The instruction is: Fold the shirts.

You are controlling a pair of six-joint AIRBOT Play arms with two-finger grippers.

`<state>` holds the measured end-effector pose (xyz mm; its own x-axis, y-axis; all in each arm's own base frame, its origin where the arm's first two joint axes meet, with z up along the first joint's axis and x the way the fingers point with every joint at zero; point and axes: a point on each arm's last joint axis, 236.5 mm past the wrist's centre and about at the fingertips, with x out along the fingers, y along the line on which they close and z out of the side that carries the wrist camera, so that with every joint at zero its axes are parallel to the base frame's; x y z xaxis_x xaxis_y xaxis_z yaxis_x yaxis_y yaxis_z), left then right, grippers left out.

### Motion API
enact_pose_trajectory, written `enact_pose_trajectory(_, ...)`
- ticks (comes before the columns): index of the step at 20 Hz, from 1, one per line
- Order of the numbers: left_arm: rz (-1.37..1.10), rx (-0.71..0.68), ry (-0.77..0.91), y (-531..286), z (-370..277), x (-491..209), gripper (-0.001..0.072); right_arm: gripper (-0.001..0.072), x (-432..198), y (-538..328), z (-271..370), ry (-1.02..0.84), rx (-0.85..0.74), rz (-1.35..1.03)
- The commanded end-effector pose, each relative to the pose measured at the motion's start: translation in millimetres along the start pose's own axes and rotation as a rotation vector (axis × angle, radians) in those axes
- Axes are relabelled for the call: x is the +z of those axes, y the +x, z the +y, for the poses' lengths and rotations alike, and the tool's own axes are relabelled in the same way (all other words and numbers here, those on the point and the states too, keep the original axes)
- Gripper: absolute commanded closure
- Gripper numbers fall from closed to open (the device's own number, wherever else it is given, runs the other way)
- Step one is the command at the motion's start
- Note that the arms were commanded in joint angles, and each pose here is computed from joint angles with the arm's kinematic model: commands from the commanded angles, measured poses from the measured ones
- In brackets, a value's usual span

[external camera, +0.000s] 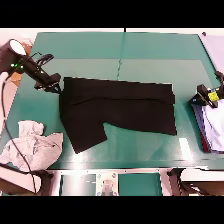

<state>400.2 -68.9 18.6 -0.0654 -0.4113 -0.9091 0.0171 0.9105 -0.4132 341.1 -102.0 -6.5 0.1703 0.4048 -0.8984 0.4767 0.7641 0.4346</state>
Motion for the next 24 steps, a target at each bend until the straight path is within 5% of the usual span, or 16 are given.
enact_pose_trajectory(1,-0.074,0.046,0.027,-12,-8,-32,0.0682,0.0696,-61,8,-7,0.065,-0.029,-0.062)
enact_pose_trajectory(5,-0.227,0.058,0.026,10,-11,-89,0.0681,0.0691,-150,67,-1,0.176,0.102,-0.099)
enact_pose_trajectory(8,-0.267,0.054,-0.042,25,-6,-123,0.0678,0.0375,-173,108,-9,0.287,0.16,-0.124)
enact_pose_trajectory(9,-0.254,0.053,-0.044,28,-5,-131,0.0678,0.0376,-179,116,-14,0.304,0.153,-0.116)
enact_pose_trajectory(10,-0.237,0.051,-0.053,30,-5,-137,0.0631,0.0375,-181,120,-17,0.315,0.146,-0.12)
enact_pose_trajectory(12,-0.228,0.048,-0.07,31,-5,-139,0.0089,0.0362,-176,122,-20,0.328,0.144,-0.148)
enact_pose_trajectory(14,-0.243,0.05,-0.069,30,-4,-135,0.0084,0.0275,-164,119,-19,0.348,0.162,-0.195)
enact_pose_trajectory(17,-0.276,0.05,-0.079,28,-4,-128,0.0083,0.028,-133,112,-16,0.424,0.214,-0.316)
enact_pose_trajectory(18,-0.289,0.051,-0.078,28,-3,-125,0.0084,0.0349,-127,111,-15,0.448,0.231,-0.331)
enact_pose_trajectory(19,-0.298,0.052,-0.079,27,-3,-123,0.0083,0.0531,-124,112,-13,0.448,0.243,-0.338)
enact_pose_trajectory(20,-0.305,0.052,-0.078,26,-3,-121,0.0083,0.0599,-122,112,-12,0.435,0.248,-0.343)
enact_pose_trajectory(22,-0.301,0.052,-0.078,27,-3,-122,0.0082,0.0694,-120,112,-11,0.391,0.246,-0.341)
enact_pose_trajectory(24,-0.264,0.075,-0.074,28,2,-131,0.0082,0.0695,-112,104,-14,0.311,0.21,-0.366)
